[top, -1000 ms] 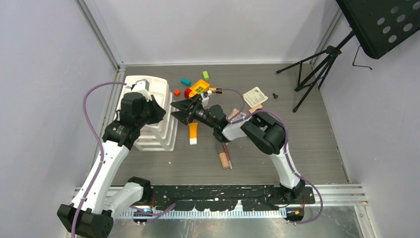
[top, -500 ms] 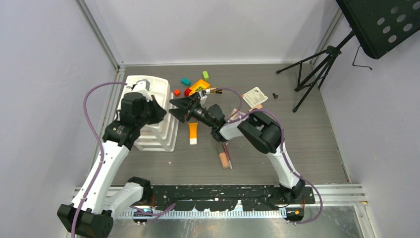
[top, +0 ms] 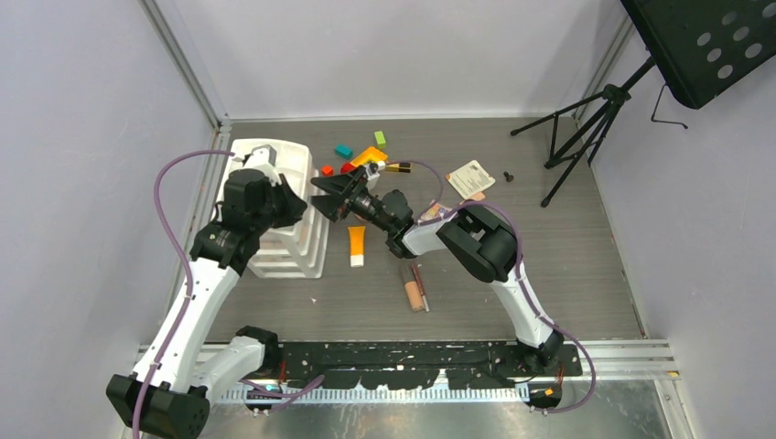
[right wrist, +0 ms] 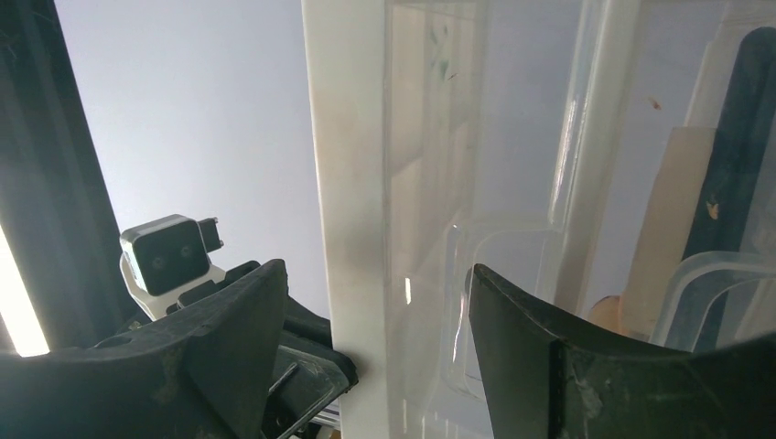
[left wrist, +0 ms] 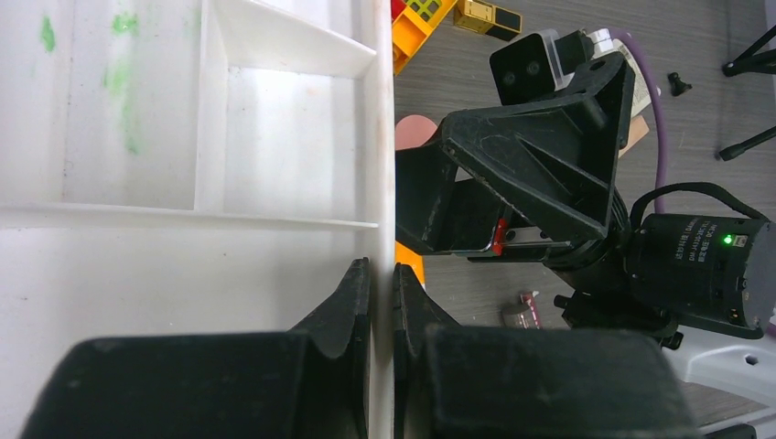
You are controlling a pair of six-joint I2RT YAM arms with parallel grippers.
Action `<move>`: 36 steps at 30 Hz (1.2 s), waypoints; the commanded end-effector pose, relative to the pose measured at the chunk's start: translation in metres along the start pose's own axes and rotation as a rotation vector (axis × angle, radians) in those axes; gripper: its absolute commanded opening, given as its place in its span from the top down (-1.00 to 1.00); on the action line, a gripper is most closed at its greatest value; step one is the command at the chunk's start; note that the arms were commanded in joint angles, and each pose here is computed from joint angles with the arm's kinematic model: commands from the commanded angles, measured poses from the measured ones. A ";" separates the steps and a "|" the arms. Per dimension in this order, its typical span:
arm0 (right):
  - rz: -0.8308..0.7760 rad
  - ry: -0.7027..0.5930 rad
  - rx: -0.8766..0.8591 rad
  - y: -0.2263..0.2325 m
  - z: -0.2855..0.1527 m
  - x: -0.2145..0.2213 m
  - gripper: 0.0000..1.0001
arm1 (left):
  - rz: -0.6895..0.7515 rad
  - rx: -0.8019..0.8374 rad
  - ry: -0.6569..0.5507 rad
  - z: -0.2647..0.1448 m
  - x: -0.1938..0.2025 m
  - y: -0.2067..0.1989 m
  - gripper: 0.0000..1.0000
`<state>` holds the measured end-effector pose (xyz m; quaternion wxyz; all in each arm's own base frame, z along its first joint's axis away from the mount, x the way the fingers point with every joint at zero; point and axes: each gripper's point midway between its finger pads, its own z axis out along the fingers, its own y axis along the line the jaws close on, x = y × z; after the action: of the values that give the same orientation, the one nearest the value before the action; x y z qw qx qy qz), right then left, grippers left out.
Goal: Organize the makeup
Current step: Open the drawer in the storage box.
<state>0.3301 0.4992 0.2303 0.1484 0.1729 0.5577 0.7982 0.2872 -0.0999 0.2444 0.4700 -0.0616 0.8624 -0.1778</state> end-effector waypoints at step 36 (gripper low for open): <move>-0.280 -0.184 -0.243 0.161 -0.080 -0.016 -0.52 | -0.027 0.071 -0.134 -0.018 -0.035 -0.020 1.00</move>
<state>0.3162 0.4081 0.2778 0.2663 0.1757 0.5578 0.7662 0.2902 -0.1085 0.2737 0.5083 -0.0585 0.8327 -0.2118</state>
